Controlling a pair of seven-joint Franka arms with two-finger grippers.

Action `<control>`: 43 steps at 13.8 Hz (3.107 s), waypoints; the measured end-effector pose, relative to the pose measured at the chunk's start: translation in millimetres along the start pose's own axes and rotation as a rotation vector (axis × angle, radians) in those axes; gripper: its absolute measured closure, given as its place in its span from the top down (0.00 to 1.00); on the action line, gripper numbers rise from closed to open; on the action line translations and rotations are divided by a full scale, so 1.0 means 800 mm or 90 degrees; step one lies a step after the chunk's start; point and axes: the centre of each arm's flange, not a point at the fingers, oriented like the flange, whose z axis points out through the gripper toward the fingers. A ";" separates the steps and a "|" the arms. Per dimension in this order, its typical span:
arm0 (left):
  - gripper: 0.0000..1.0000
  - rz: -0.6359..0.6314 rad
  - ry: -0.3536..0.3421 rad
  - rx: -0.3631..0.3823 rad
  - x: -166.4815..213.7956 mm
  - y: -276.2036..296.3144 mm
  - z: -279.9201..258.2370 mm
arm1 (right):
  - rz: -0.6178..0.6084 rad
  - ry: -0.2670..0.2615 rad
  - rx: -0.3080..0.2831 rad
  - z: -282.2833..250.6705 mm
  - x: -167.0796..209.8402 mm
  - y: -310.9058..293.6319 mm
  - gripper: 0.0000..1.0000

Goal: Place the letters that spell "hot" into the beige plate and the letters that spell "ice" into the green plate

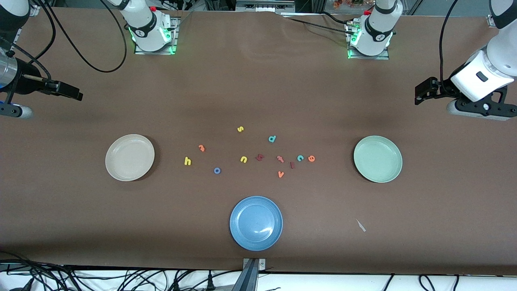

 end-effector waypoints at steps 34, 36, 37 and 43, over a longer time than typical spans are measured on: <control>1.00 0.000 0.005 0.000 0.001 -0.009 -0.002 | 0.001 0.003 0.001 0.000 0.001 0.000 1.00; 1.00 0.000 0.005 0.000 0.001 -0.009 -0.002 | 0.001 0.003 0.001 0.000 0.001 0.000 1.00; 1.00 0.000 0.005 0.000 0.001 -0.009 -0.002 | 0.001 0.003 0.001 0.000 0.001 0.000 1.00; 1.00 0.000 0.006 0.000 0.001 -0.009 -0.003 | 0.001 0.003 0.001 -0.001 0.001 0.000 1.00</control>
